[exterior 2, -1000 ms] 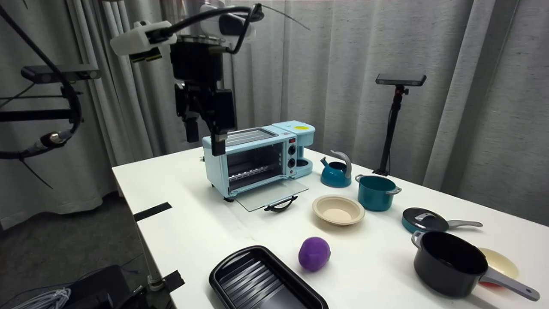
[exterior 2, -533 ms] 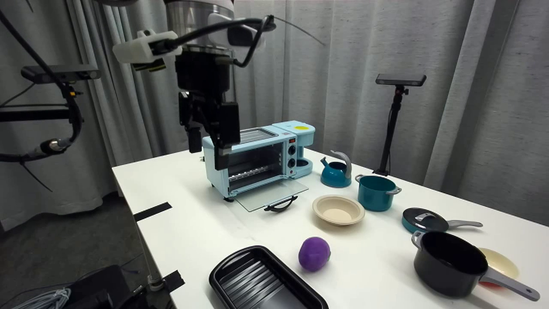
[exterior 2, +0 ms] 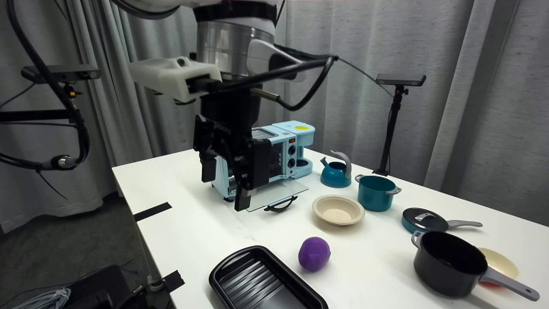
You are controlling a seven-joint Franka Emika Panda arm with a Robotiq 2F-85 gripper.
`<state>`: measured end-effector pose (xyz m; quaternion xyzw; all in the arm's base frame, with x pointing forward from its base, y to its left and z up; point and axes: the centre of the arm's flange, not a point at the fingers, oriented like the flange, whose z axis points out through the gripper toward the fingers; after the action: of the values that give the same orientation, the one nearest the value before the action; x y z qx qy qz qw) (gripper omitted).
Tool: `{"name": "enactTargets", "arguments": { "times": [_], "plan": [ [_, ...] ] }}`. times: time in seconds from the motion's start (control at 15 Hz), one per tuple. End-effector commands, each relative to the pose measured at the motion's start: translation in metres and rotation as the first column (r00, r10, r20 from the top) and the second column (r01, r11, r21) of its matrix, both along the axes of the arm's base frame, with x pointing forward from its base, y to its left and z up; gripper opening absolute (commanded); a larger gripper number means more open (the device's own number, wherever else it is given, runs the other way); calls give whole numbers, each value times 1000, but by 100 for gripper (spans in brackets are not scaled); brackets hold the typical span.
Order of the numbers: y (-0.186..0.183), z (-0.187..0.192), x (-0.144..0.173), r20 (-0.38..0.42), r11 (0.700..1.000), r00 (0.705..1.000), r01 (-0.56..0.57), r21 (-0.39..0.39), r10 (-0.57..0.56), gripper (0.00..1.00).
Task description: Close the toaster oven door
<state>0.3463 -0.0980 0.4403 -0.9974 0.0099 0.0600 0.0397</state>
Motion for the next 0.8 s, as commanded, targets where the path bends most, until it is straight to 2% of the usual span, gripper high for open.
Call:
{"name": "enactTargets", "arguments": {
  "times": [0.0, 0.27, 0.47, 0.73],
  "plan": [
    [0, -1, 1, -2, 1000, 1000, -1, 0, 1, 100],
    [0, 0, 2, -2, 1000, 1000, -1, -1, 1, 100],
    [7, 3, 35, -13, 1000, 1000, 9, 4, -9, 100],
    [36, 13, 90, -14, 1000, 1000, -12, -13, 12, 100]
  ]
}}
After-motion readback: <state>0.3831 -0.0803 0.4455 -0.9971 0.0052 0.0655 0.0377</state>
